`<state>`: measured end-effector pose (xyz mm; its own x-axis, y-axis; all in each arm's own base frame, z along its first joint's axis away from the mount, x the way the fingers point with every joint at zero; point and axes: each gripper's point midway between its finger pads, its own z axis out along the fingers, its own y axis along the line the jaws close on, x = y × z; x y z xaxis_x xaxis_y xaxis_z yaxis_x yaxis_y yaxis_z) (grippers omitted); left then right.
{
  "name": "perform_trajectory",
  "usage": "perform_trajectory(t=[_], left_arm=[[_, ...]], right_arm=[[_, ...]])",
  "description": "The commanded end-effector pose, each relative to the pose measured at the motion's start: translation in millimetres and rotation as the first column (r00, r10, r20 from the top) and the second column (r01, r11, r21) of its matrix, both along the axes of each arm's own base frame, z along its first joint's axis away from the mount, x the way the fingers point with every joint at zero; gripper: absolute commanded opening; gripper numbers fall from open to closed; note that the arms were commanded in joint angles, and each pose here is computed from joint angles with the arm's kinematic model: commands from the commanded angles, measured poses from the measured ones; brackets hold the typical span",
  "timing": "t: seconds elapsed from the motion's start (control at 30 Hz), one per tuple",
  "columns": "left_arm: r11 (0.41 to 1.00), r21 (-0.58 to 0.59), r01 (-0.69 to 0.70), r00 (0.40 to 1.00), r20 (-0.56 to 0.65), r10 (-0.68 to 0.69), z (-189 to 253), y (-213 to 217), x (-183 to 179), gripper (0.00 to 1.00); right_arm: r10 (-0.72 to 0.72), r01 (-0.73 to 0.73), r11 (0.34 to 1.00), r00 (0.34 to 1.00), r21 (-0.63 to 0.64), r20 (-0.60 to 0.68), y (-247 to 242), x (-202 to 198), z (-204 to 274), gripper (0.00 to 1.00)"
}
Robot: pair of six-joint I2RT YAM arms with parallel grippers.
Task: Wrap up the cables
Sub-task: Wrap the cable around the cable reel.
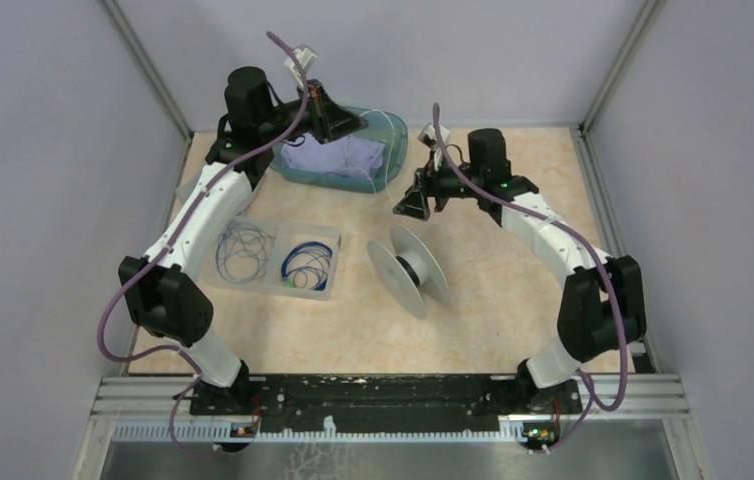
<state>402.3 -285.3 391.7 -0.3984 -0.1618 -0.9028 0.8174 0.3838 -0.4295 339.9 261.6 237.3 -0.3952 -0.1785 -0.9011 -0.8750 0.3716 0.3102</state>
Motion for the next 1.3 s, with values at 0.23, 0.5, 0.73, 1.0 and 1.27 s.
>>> perform_trajectory(t=[0.23,0.5,0.73,1.0,1.27], left_arm=[[0.996,-0.062,0.062,0.998,0.022,-0.061,22.9,-0.6,-21.6,0.0],[0.998,-0.012,-0.054,0.998,0.036,0.054,1.7,30.2,-3.2,0.0],[0.986,0.155,-0.063,0.99,0.135,0.042,-46.0,41.9,-5.3,0.0],[0.967,0.255,0.025,0.965,0.247,-0.091,-68.0,43.8,-26.6,0.03],[0.909,0.394,0.133,0.913,0.308,-0.267,-101.0,48.9,-51.0,0.14]], right_arm=[[0.048,-0.049,0.999,0.997,0.023,0.053,23.4,-5.6,3.9,0.16],[0.06,-0.05,0.997,0.984,-0.063,0.166,-17.5,-30.5,32.4,0.0],[0.11,-0.086,0.986,0.979,-0.146,0.171,-35.5,-66.4,44.8,0.0],[0.08,-0.047,0.978,0.985,-0.203,0.156,-48.1,-74.9,44.2,0.0],[0.152,-0.13,0.972,0.983,-0.196,0.101,-44.4,-89.1,47.1,0.0]])
